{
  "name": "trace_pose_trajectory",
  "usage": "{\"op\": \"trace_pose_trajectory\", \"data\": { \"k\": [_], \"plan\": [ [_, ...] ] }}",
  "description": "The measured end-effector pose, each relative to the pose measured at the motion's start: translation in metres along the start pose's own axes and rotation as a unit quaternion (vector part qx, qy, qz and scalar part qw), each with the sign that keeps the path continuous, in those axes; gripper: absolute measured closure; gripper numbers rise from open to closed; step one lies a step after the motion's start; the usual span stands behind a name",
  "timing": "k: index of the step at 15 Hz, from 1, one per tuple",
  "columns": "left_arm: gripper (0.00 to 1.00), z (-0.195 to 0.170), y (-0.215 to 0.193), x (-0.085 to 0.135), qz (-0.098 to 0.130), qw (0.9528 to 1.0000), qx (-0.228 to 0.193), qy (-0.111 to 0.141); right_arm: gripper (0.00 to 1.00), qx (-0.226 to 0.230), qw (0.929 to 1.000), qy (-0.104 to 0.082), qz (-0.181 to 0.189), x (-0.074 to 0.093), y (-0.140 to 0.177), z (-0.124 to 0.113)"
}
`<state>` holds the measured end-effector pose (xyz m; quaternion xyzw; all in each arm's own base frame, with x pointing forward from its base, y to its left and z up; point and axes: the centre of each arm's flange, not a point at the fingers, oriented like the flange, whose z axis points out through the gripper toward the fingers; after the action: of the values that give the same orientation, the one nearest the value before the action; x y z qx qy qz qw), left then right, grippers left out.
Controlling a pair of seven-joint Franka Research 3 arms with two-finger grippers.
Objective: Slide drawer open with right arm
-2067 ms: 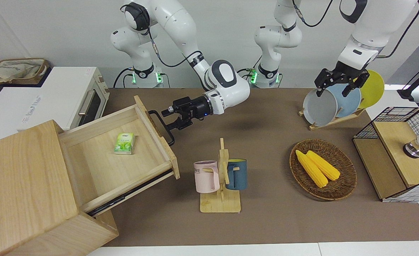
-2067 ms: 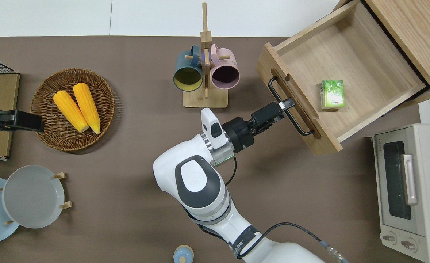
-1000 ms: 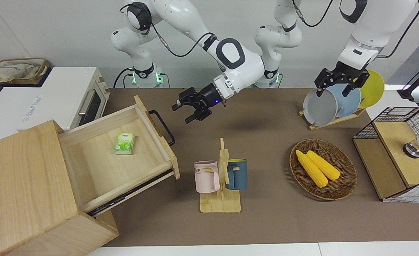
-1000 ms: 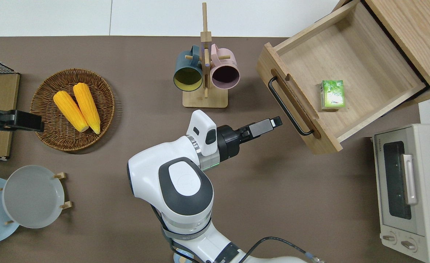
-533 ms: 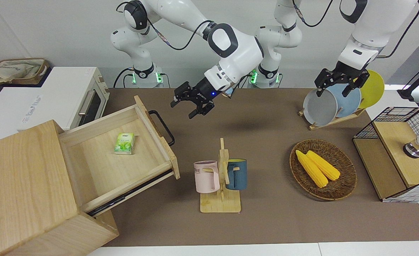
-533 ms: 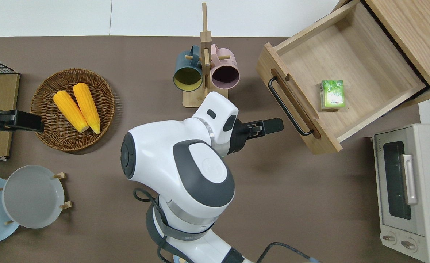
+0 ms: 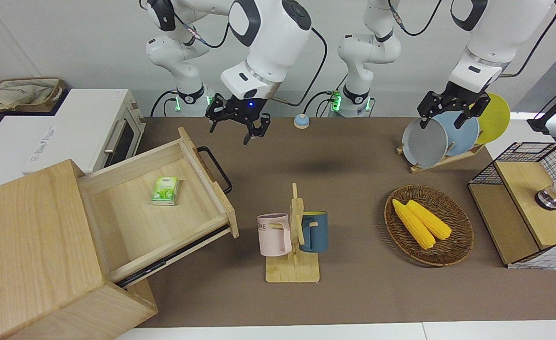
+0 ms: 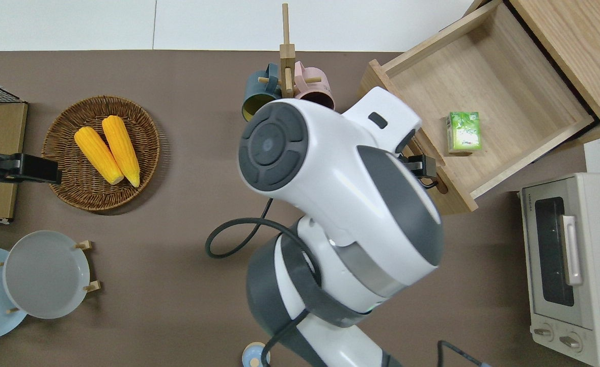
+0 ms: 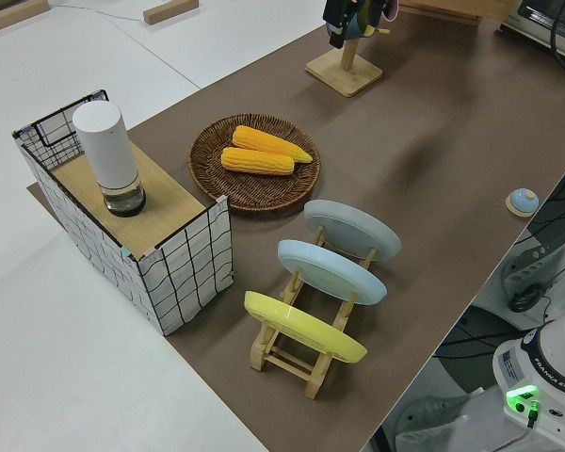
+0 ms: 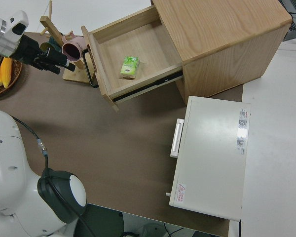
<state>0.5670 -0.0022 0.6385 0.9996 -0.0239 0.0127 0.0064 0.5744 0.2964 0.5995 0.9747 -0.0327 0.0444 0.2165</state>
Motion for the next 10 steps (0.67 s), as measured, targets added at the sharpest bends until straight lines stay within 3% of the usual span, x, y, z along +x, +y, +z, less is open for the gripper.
{"op": "trace_pose_trajectory", "data": {
  "k": [5,10],
  "plan": [
    [0.0,0.0,0.0,0.0,0.0,1.0,0.0,0.0,0.02,0.061,0.9979,-0.018,-0.014,0.015,0.064,-0.005],
    [0.0,0.0,0.0,0.0,0.0,1.0,0.0,0.0,0.01,0.12,0.9918,-0.041,-0.017,0.033,0.144,0.009]
  ]
}}
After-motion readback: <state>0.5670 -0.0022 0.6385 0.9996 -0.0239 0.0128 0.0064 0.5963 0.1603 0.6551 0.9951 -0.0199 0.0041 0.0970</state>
